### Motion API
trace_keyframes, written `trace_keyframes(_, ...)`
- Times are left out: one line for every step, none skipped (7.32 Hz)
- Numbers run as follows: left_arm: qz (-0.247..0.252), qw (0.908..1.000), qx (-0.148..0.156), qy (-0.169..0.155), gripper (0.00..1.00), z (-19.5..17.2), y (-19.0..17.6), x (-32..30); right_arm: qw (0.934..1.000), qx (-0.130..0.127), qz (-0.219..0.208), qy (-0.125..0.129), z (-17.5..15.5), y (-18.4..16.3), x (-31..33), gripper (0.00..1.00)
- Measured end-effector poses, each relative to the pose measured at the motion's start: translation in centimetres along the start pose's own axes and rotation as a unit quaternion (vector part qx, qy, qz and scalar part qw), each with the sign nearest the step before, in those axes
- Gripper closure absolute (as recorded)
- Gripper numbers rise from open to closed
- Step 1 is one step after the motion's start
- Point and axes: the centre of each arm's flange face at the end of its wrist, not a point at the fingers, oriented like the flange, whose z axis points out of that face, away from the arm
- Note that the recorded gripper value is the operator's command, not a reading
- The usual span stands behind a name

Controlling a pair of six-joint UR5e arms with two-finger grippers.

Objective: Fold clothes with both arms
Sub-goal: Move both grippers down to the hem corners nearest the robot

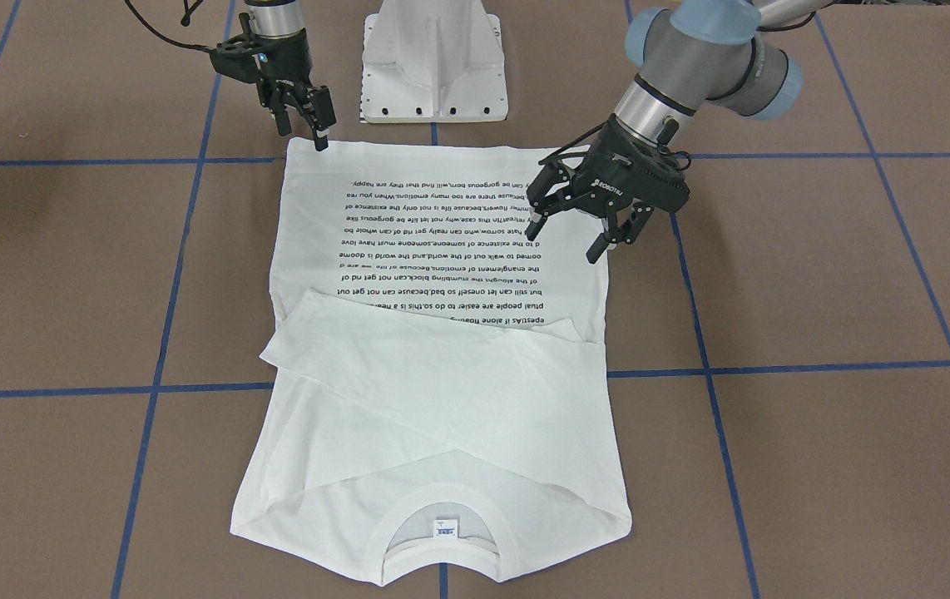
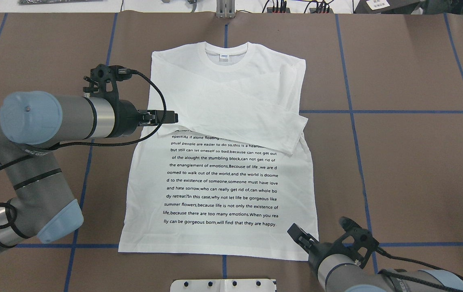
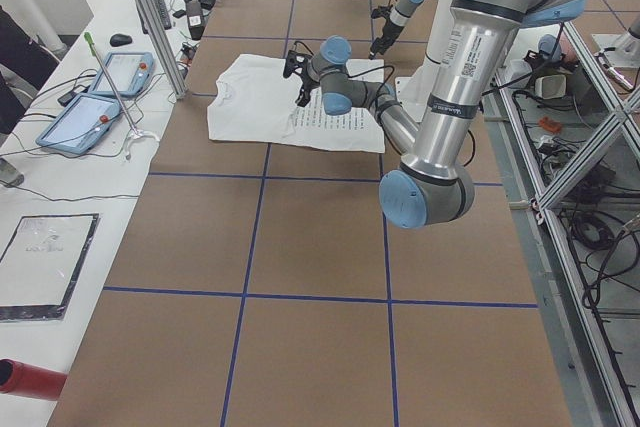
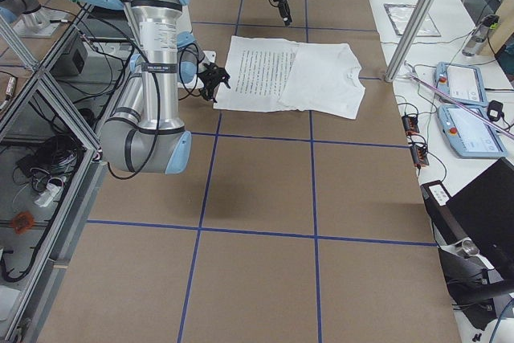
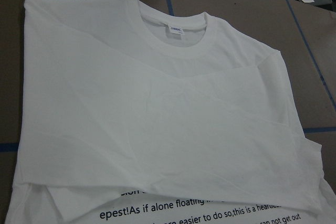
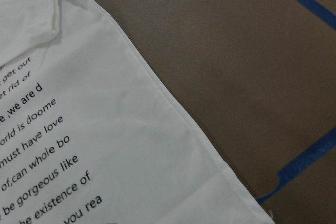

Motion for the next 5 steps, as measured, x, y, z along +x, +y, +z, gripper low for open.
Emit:
trace_keyframes(-0.005, 1.0000, 0.000, -0.001, 0.00, -0.12, 0.11, -0.28, 1.0000, 0.001, -0.002, 0.007, 0.52, 0.44, 0.71, 0.17)
trace_keyframes(-0.011, 0.9999, 0.000, 0.001, 0.00, -0.23, 0.22, -0.48, 0.9999, -0.003, -0.002, 0.015, 0.76, 0.68, 1.08, 0.28)
trace_keyframes(-0.014, 0.9999, 0.001, 0.006, 0.00, -0.37, 0.28, -0.56, 0.9998, -0.006, -0.002, 0.019, 0.83, 0.73, 1.22, 0.34)
trace_keyframes(-0.014, 0.9998, 0.002, 0.010, 0.00, -0.48, 0.31, -0.56, 0.9997, -0.007, -0.002, 0.022, 0.87, 0.72, 1.31, 0.34)
trace_keyframes(-0.015, 0.9998, 0.002, 0.012, 0.00, -0.53, 0.32, -0.55, 0.9996, -0.008, -0.003, 0.025, 0.95, 0.69, 1.52, 0.34)
